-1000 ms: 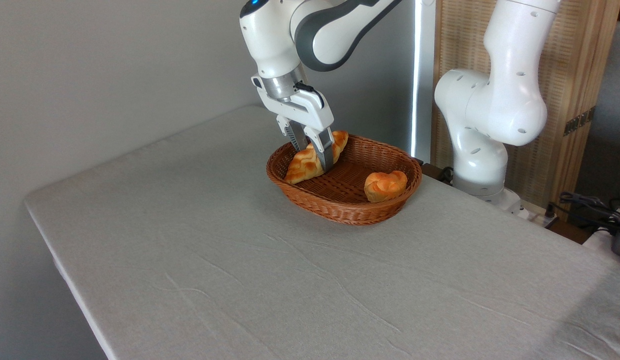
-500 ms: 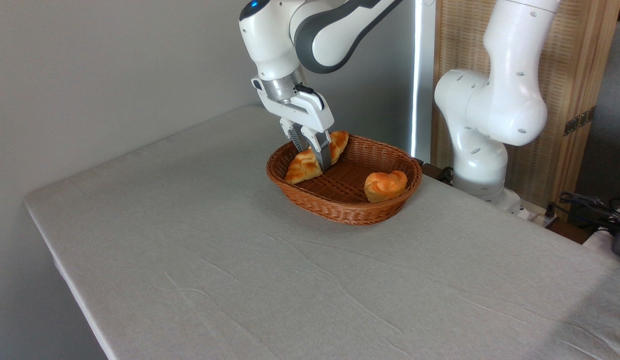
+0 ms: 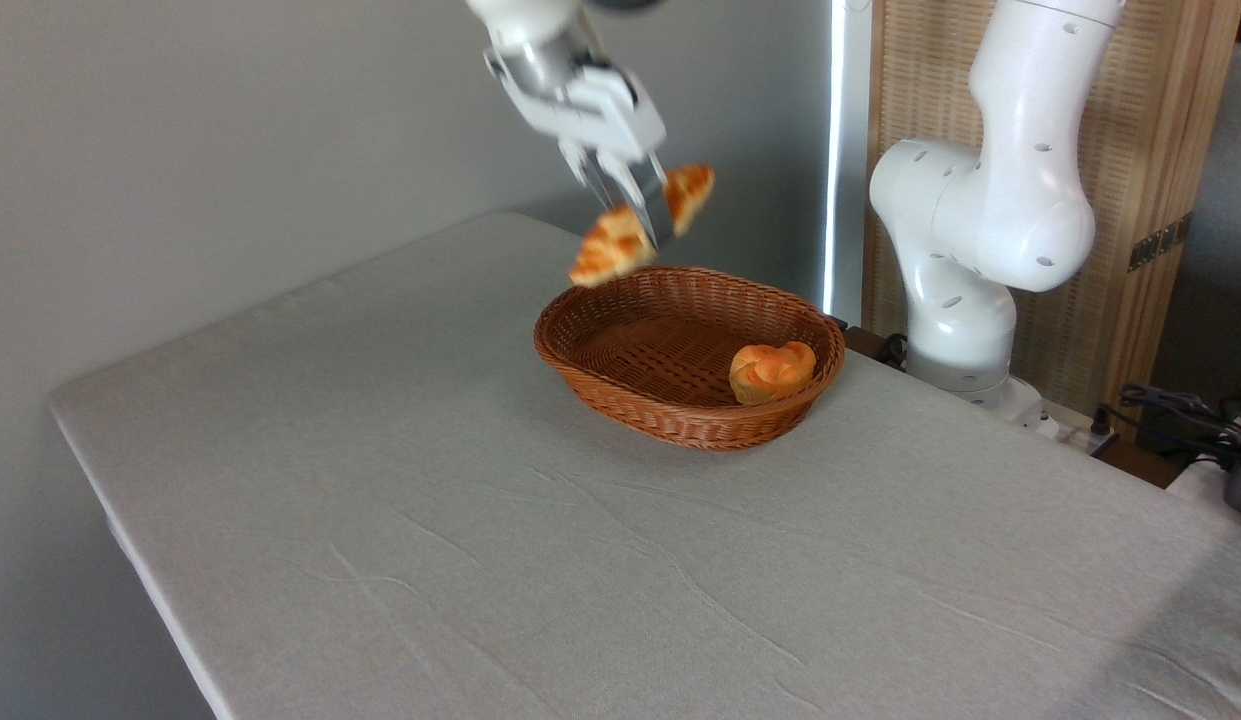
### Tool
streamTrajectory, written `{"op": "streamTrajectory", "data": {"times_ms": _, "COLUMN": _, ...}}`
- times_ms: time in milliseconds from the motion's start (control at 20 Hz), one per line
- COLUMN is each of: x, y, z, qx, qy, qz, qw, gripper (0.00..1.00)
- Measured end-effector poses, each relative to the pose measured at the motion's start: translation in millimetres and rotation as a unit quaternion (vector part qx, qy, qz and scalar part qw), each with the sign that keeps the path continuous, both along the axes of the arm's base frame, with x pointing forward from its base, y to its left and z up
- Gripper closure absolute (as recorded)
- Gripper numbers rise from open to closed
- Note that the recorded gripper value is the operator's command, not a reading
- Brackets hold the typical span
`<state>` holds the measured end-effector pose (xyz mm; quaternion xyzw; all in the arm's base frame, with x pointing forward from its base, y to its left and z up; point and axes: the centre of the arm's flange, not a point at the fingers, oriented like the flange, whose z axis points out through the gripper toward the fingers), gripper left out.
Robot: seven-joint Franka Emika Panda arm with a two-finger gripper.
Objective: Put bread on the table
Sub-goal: 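Lift the braided loaf up out of the basket, then carry the loaf beside the basket and lower it onto the table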
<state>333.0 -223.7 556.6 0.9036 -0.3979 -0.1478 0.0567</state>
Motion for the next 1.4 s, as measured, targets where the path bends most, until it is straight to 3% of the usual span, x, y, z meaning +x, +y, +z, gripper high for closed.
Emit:
{"op": "streamTrajectory", "data": {"times_ms": 100, "x": 17, "y": 18, "z": 57, "qx": -0.037, "qy": -0.049, "qz": 0.003, "qw": 0.9981, "gripper": 0.56}}
{"op": "streamTrajectory", "data": {"times_ms": 200, "x": 48, "y": 49, "z": 87, "qx": -0.067, "qy": -0.118, "qz": 0.003, "qw": 0.9907, "gripper": 0.52}}
{"op": "streamTrajectory", "data": {"times_ms": 300, "x": 98, "y": 77, "z": 80, "qx": -0.064, "qy": -0.192, "qz": 0.014, "qw": 0.9791, "gripper": 0.48}}
{"op": "streamTrajectory", "data": {"times_ms": 400, "x": 149, "y": 82, "z": 42, "qx": -0.054, "qy": -0.225, "qz": 0.021, "qw": 0.9726, "gripper": 0.47}}
{"op": "streamTrajectory", "data": {"times_ms": 450, "x": 173, "y": 78, "z": 17, "qx": -0.051, "qy": -0.232, "qz": 0.022, "qw": 0.9712, "gripper": 0.38}}
{"op": "streamTrajectory", "data": {"times_ms": 600, "x": 219, "y": 67, "z": -50, "qx": -0.052, "qy": -0.238, "qz": 0.024, "qw": 0.9695, "gripper": 0.01}}
{"op": "streamTrajectory", "data": {"times_ms": 700, "x": 232, "y": 63, "z": -74, "qx": -0.052, "qy": -0.235, "qz": 0.024, "qw": 0.9704, "gripper": 0.00}}
{"op": "streamTrajectory", "data": {"times_ms": 850, "x": 233, "y": 59, "z": -81, "qx": -0.051, "qy": -0.225, "qz": 0.021, "qw": 0.9727, "gripper": 0.00}}
{"op": "streamTrajectory", "data": {"times_ms": 1100, "x": 223, "y": 41, "z": -117, "qx": -0.040, "qy": -0.170, "qz": 0.002, "qw": 0.9847, "gripper": 0.00}}
{"op": "streamTrajectory", "data": {"times_ms": 1400, "x": 226, "y": 38, "z": -138, "qx": -0.036, "qy": -0.152, "qz": 0.000, "qw": 0.9878, "gripper": 0.00}}
